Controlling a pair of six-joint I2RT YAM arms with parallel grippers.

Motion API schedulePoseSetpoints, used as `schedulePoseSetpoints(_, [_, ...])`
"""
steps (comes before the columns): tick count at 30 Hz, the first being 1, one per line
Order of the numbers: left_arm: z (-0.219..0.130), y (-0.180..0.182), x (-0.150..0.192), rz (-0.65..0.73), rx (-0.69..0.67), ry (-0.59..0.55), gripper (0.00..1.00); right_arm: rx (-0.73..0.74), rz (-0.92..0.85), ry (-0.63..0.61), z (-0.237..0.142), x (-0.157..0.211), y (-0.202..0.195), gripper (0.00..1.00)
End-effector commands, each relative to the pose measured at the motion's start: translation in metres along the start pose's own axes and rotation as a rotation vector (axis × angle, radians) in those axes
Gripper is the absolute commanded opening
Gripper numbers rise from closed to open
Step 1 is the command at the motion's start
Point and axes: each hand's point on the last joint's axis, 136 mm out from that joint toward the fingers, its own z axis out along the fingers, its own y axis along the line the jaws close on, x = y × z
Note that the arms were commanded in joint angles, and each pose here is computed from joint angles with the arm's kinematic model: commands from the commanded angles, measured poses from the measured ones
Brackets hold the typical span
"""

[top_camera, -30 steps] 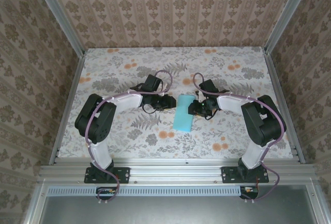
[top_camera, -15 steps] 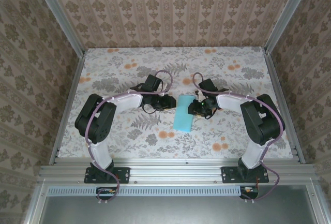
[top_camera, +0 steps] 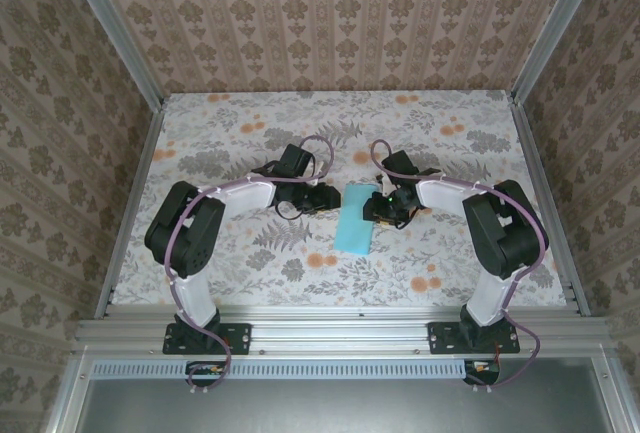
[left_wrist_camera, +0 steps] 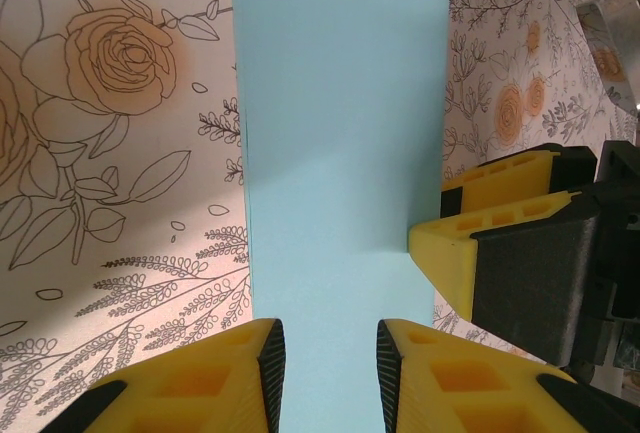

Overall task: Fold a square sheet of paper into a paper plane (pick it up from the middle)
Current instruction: Hold the square sheet of paper at the center of the table.

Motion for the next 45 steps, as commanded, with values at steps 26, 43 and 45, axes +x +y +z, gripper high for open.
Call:
schedulePoseSetpoints(26, [0.008,-0.004,-0.002,0.012,0.022,0.016,0.32,0.133,0.016,0.104,0.021,0.025,-0.025,0.4])
schedulePoseSetpoints(43, [0.04,-0.008,-0.011,0.005,0.004,0.013,0.28,0.134,0.009,0.105,0.022,0.025,-0.026,0.4])
schedulePoseSetpoints(45, [0.041,-0.008,-0.012,0.004,0.003,0.01,0.28,0.134,0.011,0.107,0.023,0.025,-0.026,0.4])
